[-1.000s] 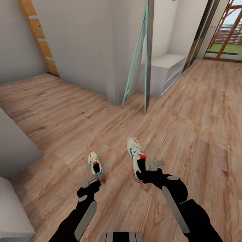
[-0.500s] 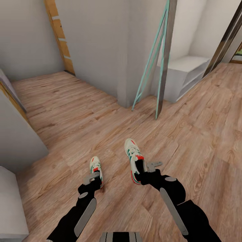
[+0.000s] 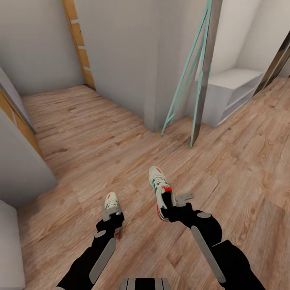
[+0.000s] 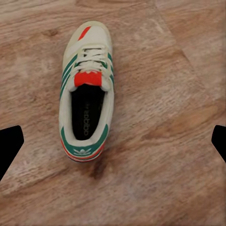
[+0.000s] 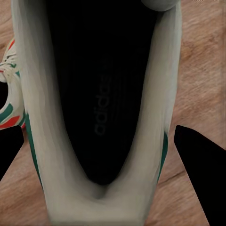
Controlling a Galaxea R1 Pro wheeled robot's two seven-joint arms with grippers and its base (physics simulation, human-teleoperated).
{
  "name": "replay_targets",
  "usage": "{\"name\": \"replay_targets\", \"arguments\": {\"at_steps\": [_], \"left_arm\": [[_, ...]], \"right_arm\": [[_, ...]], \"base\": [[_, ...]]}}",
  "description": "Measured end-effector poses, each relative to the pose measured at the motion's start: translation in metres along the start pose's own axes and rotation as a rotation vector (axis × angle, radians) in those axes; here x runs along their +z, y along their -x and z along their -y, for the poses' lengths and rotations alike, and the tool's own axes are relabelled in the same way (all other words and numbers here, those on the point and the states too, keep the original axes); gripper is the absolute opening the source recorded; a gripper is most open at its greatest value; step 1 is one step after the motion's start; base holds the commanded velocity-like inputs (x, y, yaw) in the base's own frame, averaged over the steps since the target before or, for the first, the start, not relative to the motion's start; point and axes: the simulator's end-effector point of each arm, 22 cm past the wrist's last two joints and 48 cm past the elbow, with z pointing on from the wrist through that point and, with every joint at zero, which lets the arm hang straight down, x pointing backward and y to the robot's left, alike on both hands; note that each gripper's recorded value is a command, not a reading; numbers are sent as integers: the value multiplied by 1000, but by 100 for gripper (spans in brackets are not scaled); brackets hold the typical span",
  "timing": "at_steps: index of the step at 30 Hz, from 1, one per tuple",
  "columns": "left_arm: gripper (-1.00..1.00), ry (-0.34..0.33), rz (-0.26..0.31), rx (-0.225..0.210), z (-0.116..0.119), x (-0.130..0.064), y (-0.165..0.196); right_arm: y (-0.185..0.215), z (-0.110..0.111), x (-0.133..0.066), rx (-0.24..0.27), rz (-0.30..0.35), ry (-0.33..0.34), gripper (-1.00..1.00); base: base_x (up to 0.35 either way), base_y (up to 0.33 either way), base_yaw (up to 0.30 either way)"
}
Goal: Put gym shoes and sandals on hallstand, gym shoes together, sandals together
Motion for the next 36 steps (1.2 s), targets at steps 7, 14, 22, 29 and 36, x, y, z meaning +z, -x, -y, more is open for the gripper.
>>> {"name": "replay_targets", "arguments": {"at_steps": [7, 14, 22, 29, 36], "left_arm": [[100, 1, 0, 1, -1, 0, 0], [100, 3, -1, 2, -3, 1, 1], [100, 2, -41, 47, -14, 4, -7], [100, 16, -56, 59, -25, 9, -13], [100, 28, -78, 55, -28, 16, -27]], "right_arm": [[0, 1, 0, 2, 1, -2, -100], [1, 2, 0, 2, 2, -4, -100], [0, 3, 0, 2, 0, -5, -100], [-5, 3, 4, 4, -11, -3, -100], [-15, 5, 15, 14, -34, -2, -100]], "base": [[201, -5, 2], [297, 80, 0], [65, 26, 0], [6, 2, 0], [0, 0, 0]]}}
